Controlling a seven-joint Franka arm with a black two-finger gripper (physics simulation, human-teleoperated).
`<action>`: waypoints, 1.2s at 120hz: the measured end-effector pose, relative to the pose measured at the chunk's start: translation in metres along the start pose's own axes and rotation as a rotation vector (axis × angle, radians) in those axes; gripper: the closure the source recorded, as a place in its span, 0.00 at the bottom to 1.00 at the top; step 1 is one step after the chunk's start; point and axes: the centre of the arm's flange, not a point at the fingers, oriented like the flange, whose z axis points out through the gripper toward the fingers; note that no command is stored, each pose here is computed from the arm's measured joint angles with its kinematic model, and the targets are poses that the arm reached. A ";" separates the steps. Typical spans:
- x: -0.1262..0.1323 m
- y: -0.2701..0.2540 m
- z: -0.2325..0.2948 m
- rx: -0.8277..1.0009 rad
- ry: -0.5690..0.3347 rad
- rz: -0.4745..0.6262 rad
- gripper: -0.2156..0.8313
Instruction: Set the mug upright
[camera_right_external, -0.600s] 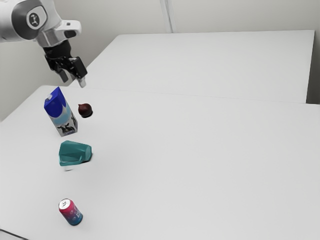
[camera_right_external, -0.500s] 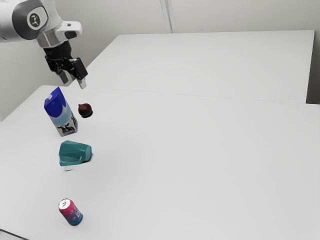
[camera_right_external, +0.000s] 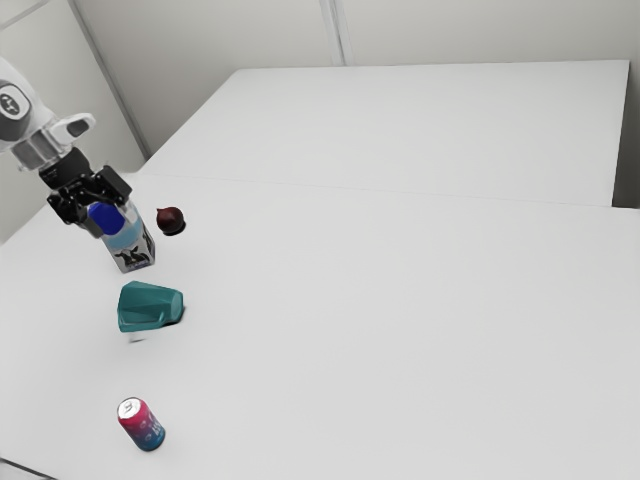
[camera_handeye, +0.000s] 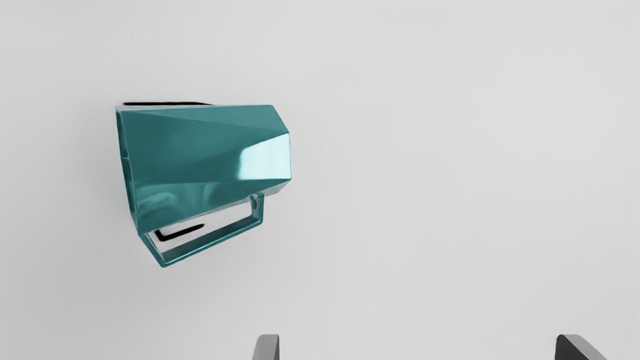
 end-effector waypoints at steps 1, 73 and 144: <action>0.000 -0.003 0.002 -0.009 -0.001 -0.005 0.21; -0.006 -0.156 0.111 -0.359 0.035 -0.103 0.21; 0.018 -0.178 0.165 -0.461 0.095 0.027 0.23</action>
